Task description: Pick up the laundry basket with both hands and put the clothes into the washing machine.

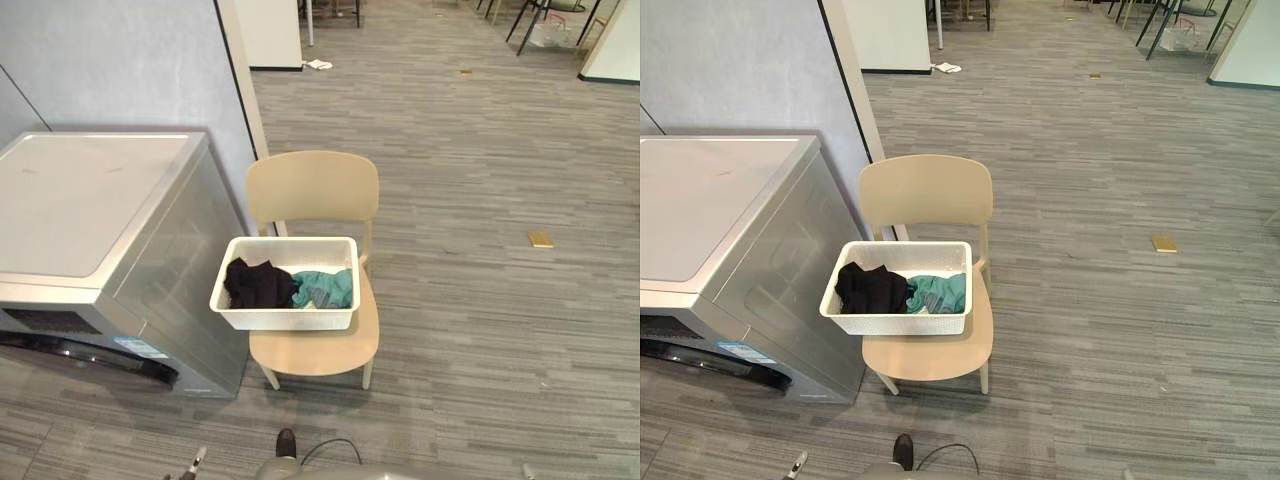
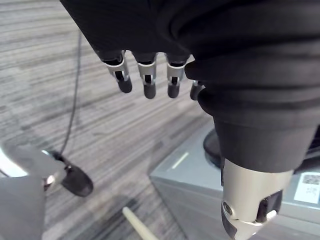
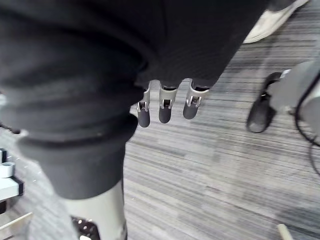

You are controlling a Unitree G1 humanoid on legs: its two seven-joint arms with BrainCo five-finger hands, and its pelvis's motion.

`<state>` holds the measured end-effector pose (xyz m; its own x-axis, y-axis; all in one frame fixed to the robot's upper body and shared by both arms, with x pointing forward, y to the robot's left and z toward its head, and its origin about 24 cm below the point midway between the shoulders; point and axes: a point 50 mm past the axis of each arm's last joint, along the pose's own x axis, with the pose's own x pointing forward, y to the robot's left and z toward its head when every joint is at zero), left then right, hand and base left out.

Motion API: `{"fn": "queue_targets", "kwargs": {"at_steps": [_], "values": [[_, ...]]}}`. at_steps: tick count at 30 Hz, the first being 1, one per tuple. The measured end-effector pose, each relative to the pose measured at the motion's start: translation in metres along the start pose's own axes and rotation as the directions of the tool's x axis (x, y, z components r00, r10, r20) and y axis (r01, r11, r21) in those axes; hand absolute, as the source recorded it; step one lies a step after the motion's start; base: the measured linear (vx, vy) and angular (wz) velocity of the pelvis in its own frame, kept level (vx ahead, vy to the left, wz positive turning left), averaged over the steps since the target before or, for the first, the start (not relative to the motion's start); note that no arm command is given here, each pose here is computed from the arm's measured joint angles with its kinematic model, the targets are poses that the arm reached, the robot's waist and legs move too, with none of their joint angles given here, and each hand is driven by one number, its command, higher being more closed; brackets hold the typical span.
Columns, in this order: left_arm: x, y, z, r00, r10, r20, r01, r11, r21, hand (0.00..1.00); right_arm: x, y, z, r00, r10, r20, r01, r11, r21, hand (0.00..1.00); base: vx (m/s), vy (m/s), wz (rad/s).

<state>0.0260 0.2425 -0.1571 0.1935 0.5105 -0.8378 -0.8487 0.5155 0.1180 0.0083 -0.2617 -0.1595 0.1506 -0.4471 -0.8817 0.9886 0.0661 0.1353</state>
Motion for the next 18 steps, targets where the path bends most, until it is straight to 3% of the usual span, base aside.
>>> {"fn": "queue_targets", "kwargs": {"at_steps": [7, 13, 16, 18], "values": [[-0.002, -0.004, -0.011, 0.999, 0.006, -0.053, -0.007, 1.0, -0.019, 0.0, -0.005, 0.002, -0.04, 0.988, -0.044, -0.148, 0.04, 0.999, -0.034, 0.0, 0.03, -0.001, 0.04], [-0.003, -0.02, -0.013, 0.997, -0.059, -0.057, 0.062, 0.997, 0.043, 0.0, -0.005, 0.03, -0.051, 0.982, 0.03, -0.184, -0.07, 0.974, -0.214, 0.0, 0.0, -0.011, 0.1], [-0.004, -0.028, -0.012, 0.995, -0.09, -0.048, 0.093, 0.993, 0.074, 0.0, -0.007, 0.051, -0.058, 0.974, 0.089, -0.206, -0.162, 0.914, -0.372, 0.0, -0.01, -0.025, 0.23], [-0.005, -0.038, -0.008, 0.993, -0.112, -0.026, 0.114, 0.988, 0.1, 0.0, -0.01, 0.072, -0.065, 0.964, 0.143, -0.223, -0.243, 0.811, -0.533, 0.0, -0.05, -0.015, 0.51]]}}
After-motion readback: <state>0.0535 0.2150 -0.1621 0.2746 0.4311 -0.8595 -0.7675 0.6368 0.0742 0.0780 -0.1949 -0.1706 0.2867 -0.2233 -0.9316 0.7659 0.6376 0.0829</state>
